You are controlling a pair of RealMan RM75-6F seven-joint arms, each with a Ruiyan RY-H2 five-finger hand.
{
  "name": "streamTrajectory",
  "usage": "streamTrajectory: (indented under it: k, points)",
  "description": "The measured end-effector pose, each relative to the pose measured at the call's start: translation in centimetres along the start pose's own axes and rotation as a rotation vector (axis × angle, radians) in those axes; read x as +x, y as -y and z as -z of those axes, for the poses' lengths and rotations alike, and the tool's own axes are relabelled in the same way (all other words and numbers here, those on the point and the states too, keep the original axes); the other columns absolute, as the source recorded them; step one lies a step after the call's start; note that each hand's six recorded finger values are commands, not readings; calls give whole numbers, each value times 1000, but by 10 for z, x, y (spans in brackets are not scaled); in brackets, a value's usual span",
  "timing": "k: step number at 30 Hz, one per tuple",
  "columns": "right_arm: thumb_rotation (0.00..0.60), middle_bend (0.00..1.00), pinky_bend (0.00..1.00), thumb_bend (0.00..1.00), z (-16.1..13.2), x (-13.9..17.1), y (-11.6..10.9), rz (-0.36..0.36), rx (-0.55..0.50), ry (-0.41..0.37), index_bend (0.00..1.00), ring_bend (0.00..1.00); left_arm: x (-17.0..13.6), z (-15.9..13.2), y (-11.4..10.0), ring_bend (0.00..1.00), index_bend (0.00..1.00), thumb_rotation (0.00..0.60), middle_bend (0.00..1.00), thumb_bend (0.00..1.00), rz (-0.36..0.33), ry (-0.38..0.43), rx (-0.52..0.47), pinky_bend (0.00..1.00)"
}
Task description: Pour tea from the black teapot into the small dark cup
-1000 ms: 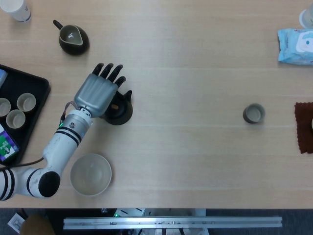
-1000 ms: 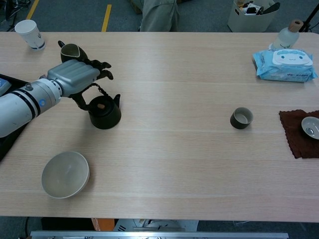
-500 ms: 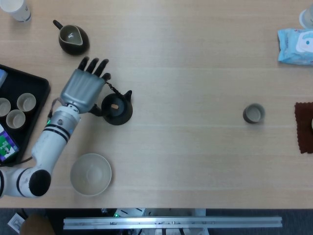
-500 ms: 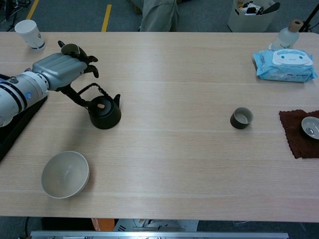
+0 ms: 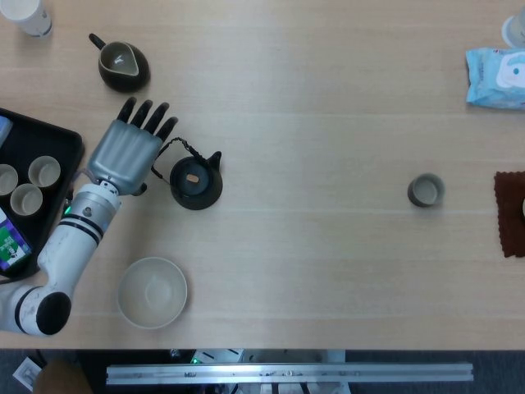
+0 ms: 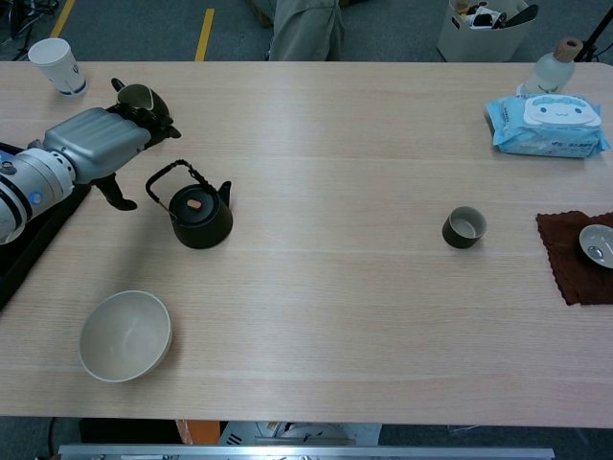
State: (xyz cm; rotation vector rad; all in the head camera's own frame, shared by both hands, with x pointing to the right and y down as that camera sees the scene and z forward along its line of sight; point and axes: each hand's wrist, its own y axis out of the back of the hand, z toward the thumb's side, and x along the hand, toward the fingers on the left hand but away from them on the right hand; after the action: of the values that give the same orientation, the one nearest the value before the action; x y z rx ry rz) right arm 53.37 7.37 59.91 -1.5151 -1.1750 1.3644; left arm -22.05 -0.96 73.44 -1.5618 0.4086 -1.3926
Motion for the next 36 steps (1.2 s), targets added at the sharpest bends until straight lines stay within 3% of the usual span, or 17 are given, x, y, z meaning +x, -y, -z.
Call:
streamTrajectory:
  k: [12,29,36]
  points:
    - [600,325,284,67,2,3,-1,4,0,14,337,263,22,-7,4,0,61,600,4,143,-42,38,25,46]
    - [600,325,283,68,5,4,0,4,-4,26,337,263,47,-35,-22,0,61,600,6,143,-134,122,9,47]
    - [600,325,284,67,5,3,1,1,-7,24,337,263,43,-43,-23,0,64,600,8,143,-127,148,33,47]
